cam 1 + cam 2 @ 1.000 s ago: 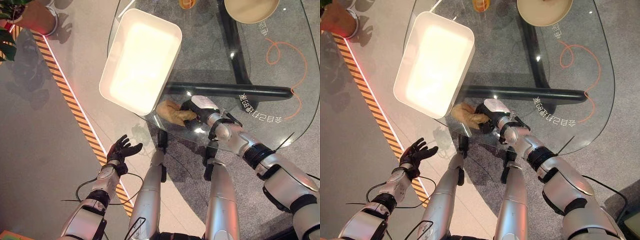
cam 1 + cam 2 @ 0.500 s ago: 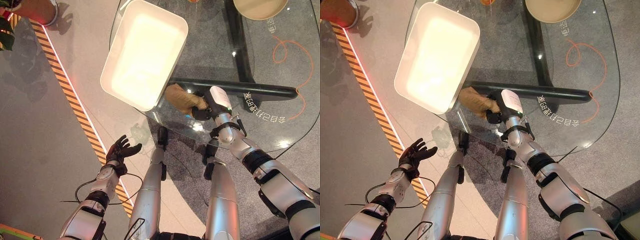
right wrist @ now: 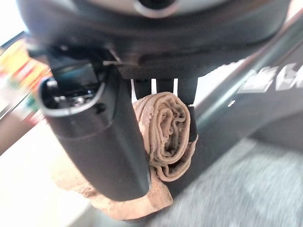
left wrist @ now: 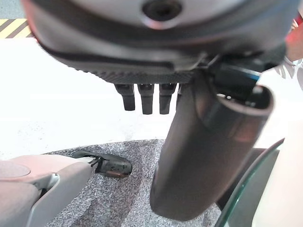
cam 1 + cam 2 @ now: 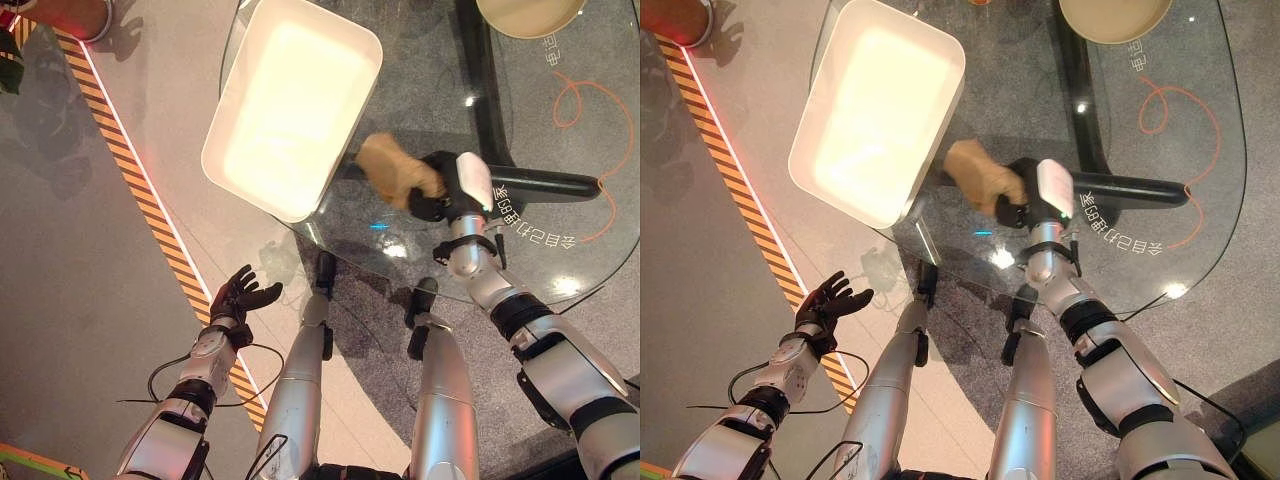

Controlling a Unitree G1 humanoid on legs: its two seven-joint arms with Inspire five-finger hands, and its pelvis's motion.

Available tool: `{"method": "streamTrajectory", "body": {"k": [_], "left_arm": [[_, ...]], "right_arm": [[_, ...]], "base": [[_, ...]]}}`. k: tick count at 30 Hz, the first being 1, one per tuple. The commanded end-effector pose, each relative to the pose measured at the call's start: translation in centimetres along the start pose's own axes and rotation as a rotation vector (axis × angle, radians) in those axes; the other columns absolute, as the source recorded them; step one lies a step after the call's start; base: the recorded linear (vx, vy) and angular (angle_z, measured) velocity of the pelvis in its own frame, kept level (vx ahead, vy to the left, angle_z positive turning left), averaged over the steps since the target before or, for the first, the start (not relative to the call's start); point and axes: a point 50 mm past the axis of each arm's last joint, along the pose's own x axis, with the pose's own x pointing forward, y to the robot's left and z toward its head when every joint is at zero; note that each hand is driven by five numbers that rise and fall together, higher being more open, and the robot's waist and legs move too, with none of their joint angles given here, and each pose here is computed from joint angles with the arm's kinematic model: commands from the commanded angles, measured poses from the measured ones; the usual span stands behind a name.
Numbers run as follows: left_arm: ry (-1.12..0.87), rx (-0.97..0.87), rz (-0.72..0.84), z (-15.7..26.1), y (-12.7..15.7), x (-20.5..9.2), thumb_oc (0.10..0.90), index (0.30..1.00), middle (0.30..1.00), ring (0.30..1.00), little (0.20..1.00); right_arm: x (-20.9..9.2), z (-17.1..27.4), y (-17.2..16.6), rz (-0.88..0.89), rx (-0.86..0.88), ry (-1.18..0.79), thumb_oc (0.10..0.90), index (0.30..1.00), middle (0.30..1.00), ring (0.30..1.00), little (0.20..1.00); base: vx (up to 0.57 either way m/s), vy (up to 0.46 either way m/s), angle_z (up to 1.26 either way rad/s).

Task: Wipe the table with a cloth and put it in the basket.

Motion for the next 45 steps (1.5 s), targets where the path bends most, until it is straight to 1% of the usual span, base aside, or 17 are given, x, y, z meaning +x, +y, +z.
{"method": "streamTrajectory", "body": {"k": [1,2,7,11,21,25,31,34,37,43,45], "left_arm": [[-0.005,0.010,0.100,-0.5,3.3,-0.9,0.800,0.900,0.900,0.900,0.900],[-0.006,0.009,0.102,-0.4,3.5,-0.8,0.800,0.900,0.900,0.900,0.900],[-0.008,0.013,0.106,-0.1,3.9,-0.8,0.800,0.900,0.900,0.900,0.900],[-0.010,0.016,0.112,0.3,4.3,-0.8,0.800,0.900,0.900,0.900,0.900],[-0.016,0.032,0.127,1.3,5.6,-0.7,0.800,0.900,0.900,0.900,0.900],[-0.020,0.038,0.131,1.6,6.1,-0.8,0.800,0.900,0.900,0.900,0.900],[-0.024,0.036,0.139,2.0,6.5,-0.8,0.800,0.900,0.900,0.900,0.900],[-0.024,0.035,0.145,2.1,6.7,-0.8,0.800,0.900,0.900,0.900,0.900],[-0.028,0.039,0.145,2.3,6.7,-0.8,0.800,0.900,0.900,0.900,0.900],[-0.037,0.039,0.139,2.7,6.5,-0.6,0.800,0.900,0.900,0.900,0.900],[-0.039,0.041,0.137,2.8,6.5,-0.6,0.800,0.900,0.900,0.900,0.900]], "right_arm": [[2.6,-3.7,-9.6,-0.406,-0.057,0.165,0.100,0.300,0.300,0.300,0.200],[2.4,-4.4,-10.3,-0.447,-0.046,0.199,0.100,0.300,0.300,0.300,0.200],[1.8,-6.5,-11.8,-0.528,-0.011,0.303,0.100,0.300,0.300,0.300,0.200],[1.3,-7.5,-12.5,-0.562,0.000,0.358,0.100,0.300,0.300,0.300,0.200],[-1.1,-11.8,-14.3,-0.662,0.000,0.583,0.100,0.300,0.300,0.300,0.200],[-2.1,-13.1,-15.0,-0.730,0.073,0.663,0.100,0.300,0.300,0.300,0.200],[-2.7,-13.8,-15.7,-0.799,0.145,0.726,0.100,0.300,0.300,0.300,0.200],[-3.0,-14.1,-15.7,-0.819,0.170,0.746,0.100,0.300,0.300,0.300,0.200],[-3.0,-14.0,-15.5,-0.813,0.154,0.735,0.100,0.300,0.300,0.300,0.200],[-1.9,-12.5,-14.8,-0.768,0.143,0.638,0.100,0.300,0.300,0.300,0.200],[-1.0,-11.3,-14.6,-0.738,0.126,0.573,0.100,0.300,0.300,0.300,0.200]], "base": [[0.00,0.000,0.00],[0.00,0.000,0.00],[0.00,0.000,0.00],[0.00,0.000,0.00],[0.00,-0.010,0.01],[0.00,0.000,0.00],[0.00,0.000,0.00],[0.00,0.000,0.00],[0.00,0.000,0.00],[-0.01,-0.006,0.03],[0.00,0.000,0.00]]}}
